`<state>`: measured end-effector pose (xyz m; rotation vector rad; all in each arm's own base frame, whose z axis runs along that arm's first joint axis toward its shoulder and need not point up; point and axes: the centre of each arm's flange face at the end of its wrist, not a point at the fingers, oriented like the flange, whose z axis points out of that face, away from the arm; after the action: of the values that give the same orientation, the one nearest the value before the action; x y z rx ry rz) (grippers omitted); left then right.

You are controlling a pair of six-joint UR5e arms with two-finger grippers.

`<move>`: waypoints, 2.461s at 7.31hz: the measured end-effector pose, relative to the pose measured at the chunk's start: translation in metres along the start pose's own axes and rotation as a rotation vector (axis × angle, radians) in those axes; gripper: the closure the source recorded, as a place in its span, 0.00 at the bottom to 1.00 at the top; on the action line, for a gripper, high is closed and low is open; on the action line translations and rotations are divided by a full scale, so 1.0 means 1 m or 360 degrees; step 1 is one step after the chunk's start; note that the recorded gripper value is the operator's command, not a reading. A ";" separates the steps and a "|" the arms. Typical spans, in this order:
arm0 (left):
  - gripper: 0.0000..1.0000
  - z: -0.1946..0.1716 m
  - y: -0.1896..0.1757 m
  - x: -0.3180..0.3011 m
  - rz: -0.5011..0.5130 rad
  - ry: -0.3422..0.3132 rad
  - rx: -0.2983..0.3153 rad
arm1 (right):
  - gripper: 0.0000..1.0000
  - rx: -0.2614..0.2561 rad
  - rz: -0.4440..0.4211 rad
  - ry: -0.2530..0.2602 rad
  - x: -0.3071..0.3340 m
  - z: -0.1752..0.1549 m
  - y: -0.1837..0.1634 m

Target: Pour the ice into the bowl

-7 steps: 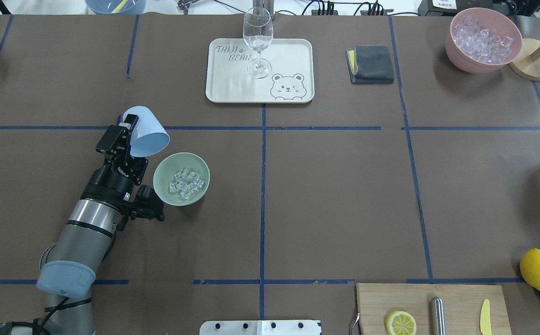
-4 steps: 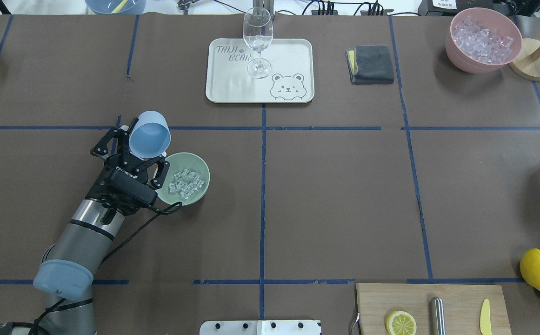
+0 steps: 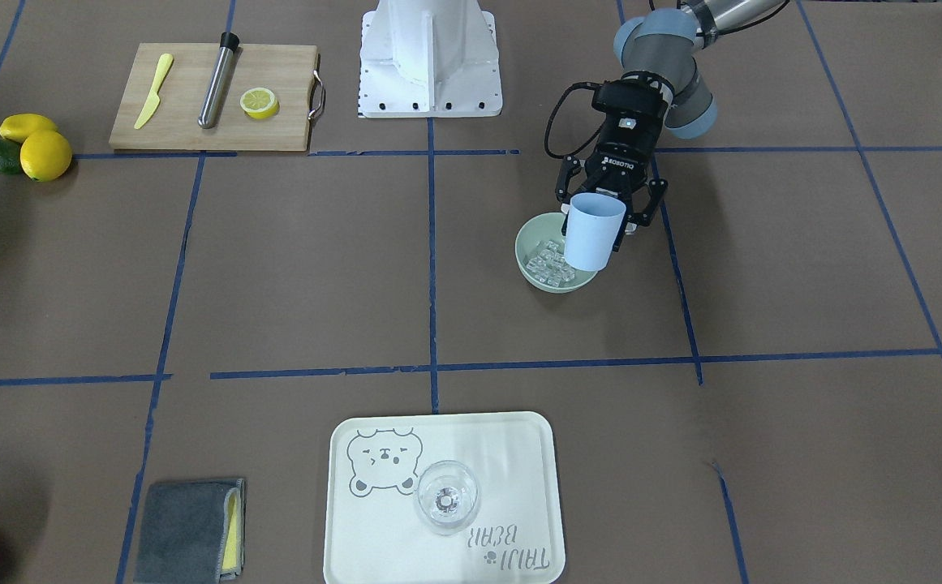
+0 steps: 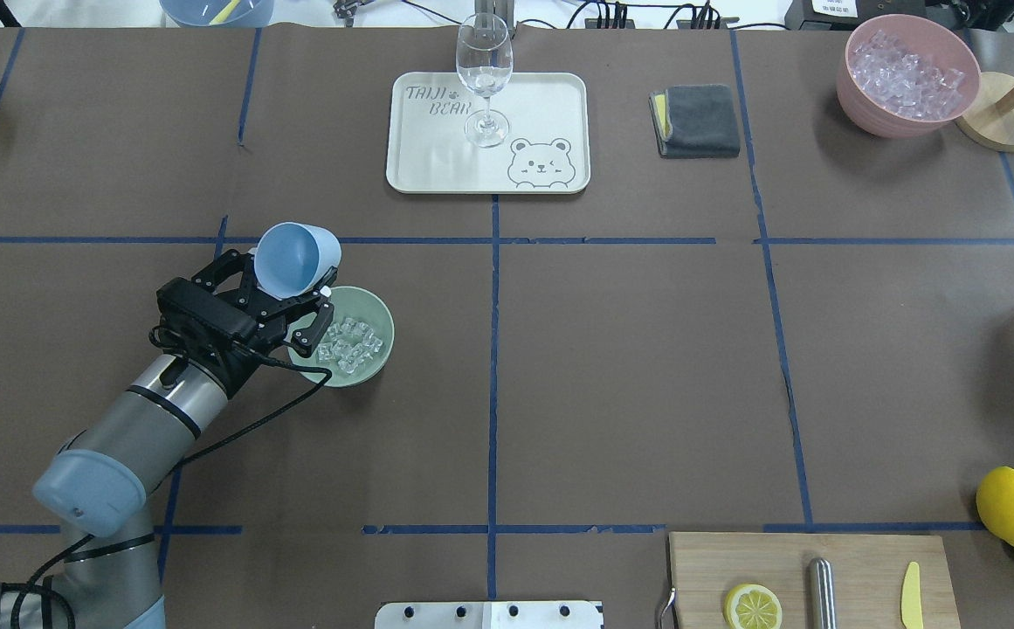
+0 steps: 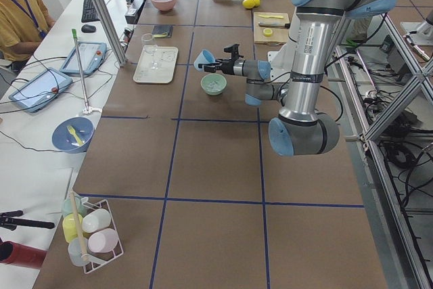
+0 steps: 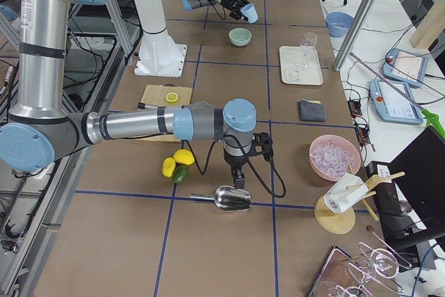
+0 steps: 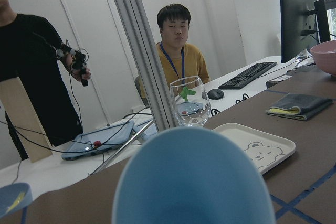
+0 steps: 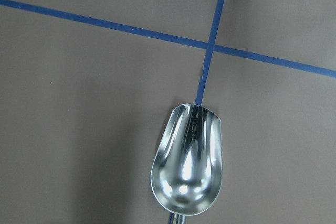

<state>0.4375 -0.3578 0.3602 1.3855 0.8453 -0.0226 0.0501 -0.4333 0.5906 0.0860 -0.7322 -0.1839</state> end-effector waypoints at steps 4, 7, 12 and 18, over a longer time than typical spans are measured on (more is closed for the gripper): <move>1.00 0.010 0.035 -0.118 -0.0088 -0.0152 -0.0460 | 0.00 0.0015 -0.0012 0.0002 -0.003 -0.004 -0.003; 1.00 -0.031 0.061 -0.241 -0.0339 -0.0268 -0.0850 | 0.00 0.0019 -0.0015 0.0003 -0.005 -0.006 -0.003; 0.92 -0.099 0.109 -0.306 -0.0572 -0.0294 -0.0876 | 0.00 0.0026 -0.0017 0.0001 -0.006 -0.008 -0.002; 0.00 -0.101 0.119 -0.313 -0.0551 -0.0323 -0.0892 | 0.00 0.0028 -0.0015 0.0001 -0.007 -0.009 -0.002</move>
<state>0.2201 -0.3853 0.6327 0.6914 0.8307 -0.1772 0.0504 -0.4340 0.5790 0.1062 -0.7328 -0.1865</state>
